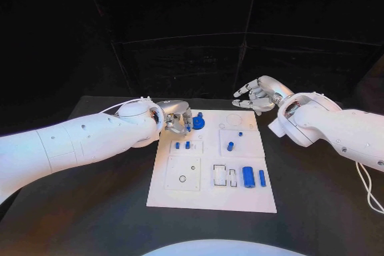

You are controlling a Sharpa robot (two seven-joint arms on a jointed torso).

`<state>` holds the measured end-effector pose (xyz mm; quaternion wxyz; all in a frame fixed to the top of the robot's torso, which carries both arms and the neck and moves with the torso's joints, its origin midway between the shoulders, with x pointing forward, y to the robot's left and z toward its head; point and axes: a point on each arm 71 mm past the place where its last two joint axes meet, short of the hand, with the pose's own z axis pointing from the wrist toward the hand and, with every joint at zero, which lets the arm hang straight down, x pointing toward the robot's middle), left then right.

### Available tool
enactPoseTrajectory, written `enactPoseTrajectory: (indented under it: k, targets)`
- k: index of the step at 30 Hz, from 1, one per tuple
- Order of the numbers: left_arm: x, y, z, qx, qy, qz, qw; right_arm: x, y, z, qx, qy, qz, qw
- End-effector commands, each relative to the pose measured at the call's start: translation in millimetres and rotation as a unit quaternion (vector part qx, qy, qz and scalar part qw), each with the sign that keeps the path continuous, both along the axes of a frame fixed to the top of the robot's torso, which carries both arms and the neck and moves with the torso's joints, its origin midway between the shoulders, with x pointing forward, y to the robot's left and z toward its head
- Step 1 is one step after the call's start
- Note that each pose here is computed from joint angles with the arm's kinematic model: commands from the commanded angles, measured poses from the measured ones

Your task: Assemble the parts on the task board

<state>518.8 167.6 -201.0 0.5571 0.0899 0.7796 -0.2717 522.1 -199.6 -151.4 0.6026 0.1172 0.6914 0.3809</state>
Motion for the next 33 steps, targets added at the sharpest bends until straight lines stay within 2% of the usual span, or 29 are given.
enactPoseTrajectory:
  k: [1,6,11,33]
  targets:
    - [-1.6,5.6,0.1,-0.006,0.016,0.01,1.0,0.2,0,0.9,-0.001,0.0,0.003,1.0]
    - [-1.1,14.1,-1.6,0.001,0.025,0.017,1.0,0.4,0,0.8,-0.001,0.0,0.004,1.0]
    - [-0.4,17.0,-3.8,0.008,0.034,0.017,0.999,0.4,0,0.7,-0.001,0.0,0.004,1.0]
    - [6.3,11.7,-10.3,0.018,0.045,0.021,0.999,0.0,1,0.9,-0.001,0.0,0.005,1.0]
